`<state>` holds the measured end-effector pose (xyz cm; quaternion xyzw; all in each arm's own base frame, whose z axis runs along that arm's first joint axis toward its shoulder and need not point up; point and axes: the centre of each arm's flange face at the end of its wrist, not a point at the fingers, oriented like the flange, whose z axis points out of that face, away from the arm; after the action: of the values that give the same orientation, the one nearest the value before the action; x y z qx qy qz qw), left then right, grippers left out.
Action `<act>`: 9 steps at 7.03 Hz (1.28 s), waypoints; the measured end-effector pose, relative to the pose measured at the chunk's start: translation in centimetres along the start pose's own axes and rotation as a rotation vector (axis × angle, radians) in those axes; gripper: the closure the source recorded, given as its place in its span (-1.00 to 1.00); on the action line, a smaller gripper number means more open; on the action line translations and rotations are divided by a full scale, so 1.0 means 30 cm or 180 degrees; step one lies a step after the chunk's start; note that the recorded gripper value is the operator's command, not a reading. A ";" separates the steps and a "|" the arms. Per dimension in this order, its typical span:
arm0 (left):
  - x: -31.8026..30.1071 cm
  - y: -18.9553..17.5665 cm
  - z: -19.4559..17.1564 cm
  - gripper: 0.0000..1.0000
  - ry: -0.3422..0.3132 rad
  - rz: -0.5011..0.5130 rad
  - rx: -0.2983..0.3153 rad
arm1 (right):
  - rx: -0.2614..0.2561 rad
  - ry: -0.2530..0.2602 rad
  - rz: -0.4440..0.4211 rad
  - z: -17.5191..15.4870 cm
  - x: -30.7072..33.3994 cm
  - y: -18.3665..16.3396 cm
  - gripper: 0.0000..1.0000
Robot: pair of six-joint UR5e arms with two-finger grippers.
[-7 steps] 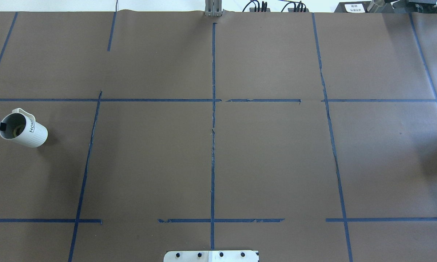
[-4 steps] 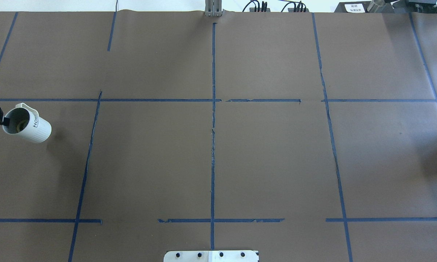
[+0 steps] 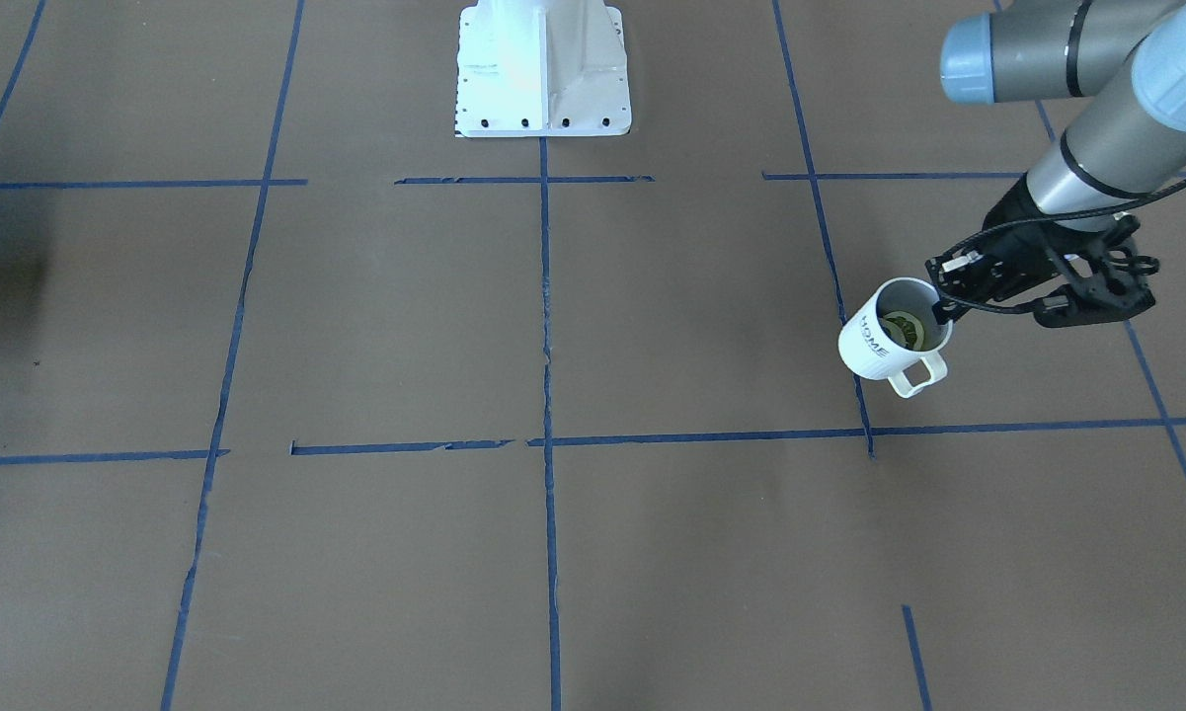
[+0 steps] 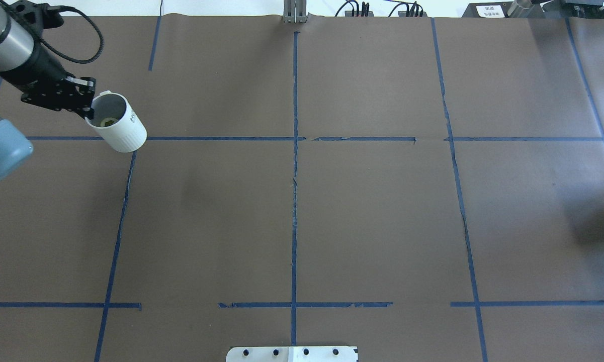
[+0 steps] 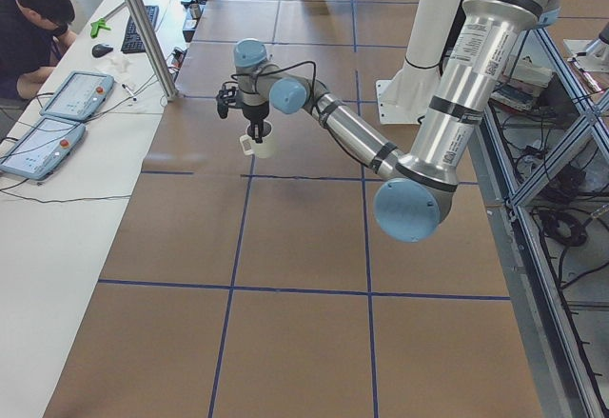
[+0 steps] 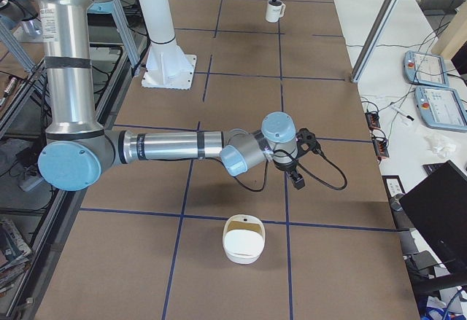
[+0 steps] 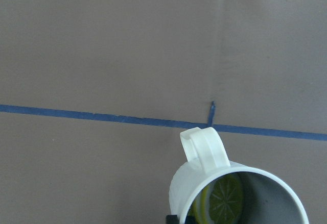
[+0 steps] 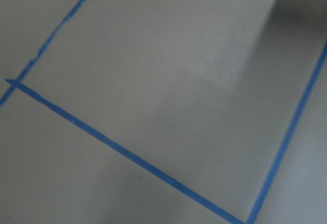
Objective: Left arm hands cup to right arm to dump lemon
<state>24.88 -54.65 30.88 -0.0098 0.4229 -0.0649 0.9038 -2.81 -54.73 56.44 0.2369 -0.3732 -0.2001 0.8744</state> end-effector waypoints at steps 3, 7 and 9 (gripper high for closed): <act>0.346 0.080 -0.016 1.00 0.0195 -0.0399 -0.0148 | 0.0078 -0.0289 -0.0615 0.142 -0.288 -0.361 -0.92; 0.581 0.046 -0.009 1.00 0.0254 -0.0761 -0.0217 | 0.0769 -0.0521 -0.0837 0.280 -0.788 -0.542 -0.98; 0.614 0.032 0.010 1.00 0.0234 -0.0810 -0.0235 | 0.1325 -0.0578 -0.0699 0.372 -1.147 -0.592 -0.98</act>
<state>36.90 -56.01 16.93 -0.0943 0.4531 -0.1637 0.8712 -36.30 -53.91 34.02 0.4321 -0.4554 -0.2332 0.7426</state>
